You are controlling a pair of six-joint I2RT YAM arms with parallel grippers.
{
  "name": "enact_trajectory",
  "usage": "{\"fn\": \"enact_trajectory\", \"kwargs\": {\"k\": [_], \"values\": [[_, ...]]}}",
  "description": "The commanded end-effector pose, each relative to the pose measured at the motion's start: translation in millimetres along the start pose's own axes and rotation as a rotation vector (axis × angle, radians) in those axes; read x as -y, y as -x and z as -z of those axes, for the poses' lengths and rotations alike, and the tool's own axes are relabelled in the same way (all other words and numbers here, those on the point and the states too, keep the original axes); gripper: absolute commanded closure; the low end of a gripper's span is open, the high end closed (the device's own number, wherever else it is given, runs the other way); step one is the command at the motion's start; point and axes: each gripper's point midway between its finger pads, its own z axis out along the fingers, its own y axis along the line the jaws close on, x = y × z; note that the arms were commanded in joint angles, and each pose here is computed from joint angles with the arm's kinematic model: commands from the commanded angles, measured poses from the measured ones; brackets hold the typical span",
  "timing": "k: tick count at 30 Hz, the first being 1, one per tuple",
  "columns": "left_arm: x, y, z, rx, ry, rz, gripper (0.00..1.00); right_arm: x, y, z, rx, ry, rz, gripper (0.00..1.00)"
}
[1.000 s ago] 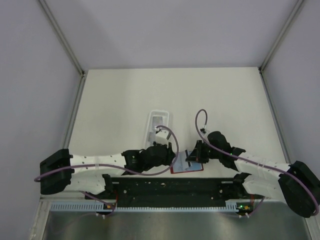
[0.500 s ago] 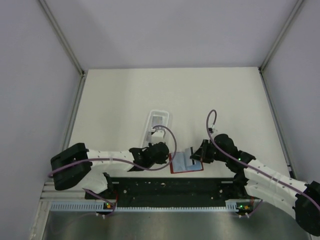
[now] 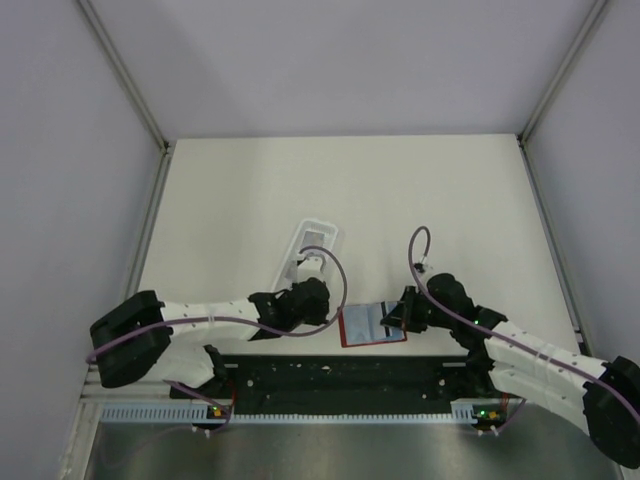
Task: Put the credit cards into the card holder
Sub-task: Insert the credit card into the card slot.
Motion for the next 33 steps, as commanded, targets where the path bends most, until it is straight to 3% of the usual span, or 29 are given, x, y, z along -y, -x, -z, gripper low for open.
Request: {"fn": "enact_trajectory", "kwargs": {"k": [1,33], "values": [[15,-13,-2,-0.051,-0.074,-0.029,0.99,-13,2,-6,0.001,0.073,0.005,1.0],[27,-40,-14,-0.11,-0.118,0.008,1.0,-9,-3,-16,-0.045,0.061,-0.002,1.0]]}}
